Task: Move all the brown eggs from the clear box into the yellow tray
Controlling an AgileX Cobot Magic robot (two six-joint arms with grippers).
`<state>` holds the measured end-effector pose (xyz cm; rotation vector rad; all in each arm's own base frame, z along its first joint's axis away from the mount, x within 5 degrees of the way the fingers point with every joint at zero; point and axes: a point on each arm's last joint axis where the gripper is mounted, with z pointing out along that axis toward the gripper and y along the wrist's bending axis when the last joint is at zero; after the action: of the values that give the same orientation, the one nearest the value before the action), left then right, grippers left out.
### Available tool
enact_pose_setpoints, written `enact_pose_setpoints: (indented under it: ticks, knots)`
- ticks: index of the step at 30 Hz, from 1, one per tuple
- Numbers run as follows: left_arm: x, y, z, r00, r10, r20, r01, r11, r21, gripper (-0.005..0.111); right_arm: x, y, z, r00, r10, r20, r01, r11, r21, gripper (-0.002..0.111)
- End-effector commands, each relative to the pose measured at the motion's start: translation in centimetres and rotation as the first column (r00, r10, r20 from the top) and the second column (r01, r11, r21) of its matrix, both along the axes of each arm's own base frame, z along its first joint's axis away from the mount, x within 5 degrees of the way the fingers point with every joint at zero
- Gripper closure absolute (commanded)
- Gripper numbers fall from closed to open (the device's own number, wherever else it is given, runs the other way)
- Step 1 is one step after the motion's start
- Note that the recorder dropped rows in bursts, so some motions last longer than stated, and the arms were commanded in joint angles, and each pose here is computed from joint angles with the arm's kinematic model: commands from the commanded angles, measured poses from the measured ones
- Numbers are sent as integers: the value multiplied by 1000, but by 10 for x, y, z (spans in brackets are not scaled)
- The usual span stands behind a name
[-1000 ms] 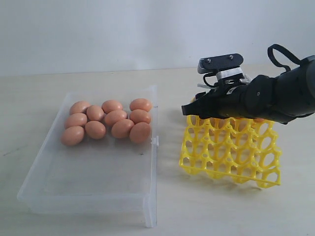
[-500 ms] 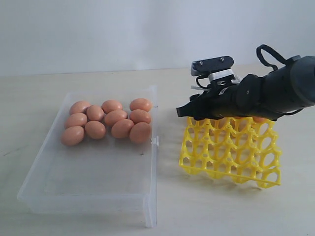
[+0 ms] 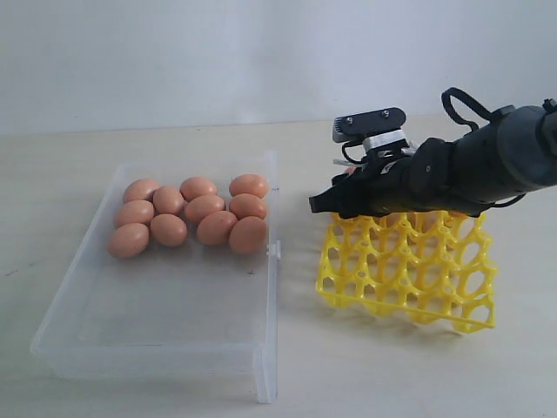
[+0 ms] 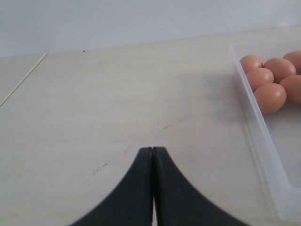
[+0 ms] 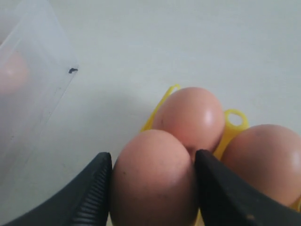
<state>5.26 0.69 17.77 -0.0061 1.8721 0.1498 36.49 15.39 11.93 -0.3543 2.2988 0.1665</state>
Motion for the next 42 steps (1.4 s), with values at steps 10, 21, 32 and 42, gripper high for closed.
enact_pose_setpoints:
  ticks: [10,21,32,42]
  knots:
    - [0,-1,2,1000,-6,11,6,1000,-8,107,4,0,-2,1000,6,0,-6,1000,-8,73]
    - [0,-1,2,1000,-6,11,6,1000,-8,107,4,0,-2,1000,8,1,-8,1000,-9,108]
    - [0,-1,2,1000,-6,11,6,1000,-8,107,8,2,2,1000,6,21,-6,1000,-2,108]
    - [0,-1,2,1000,-6,11,6,1000,-8,107,12,2,6,999,1,38,-1,1000,5,108]
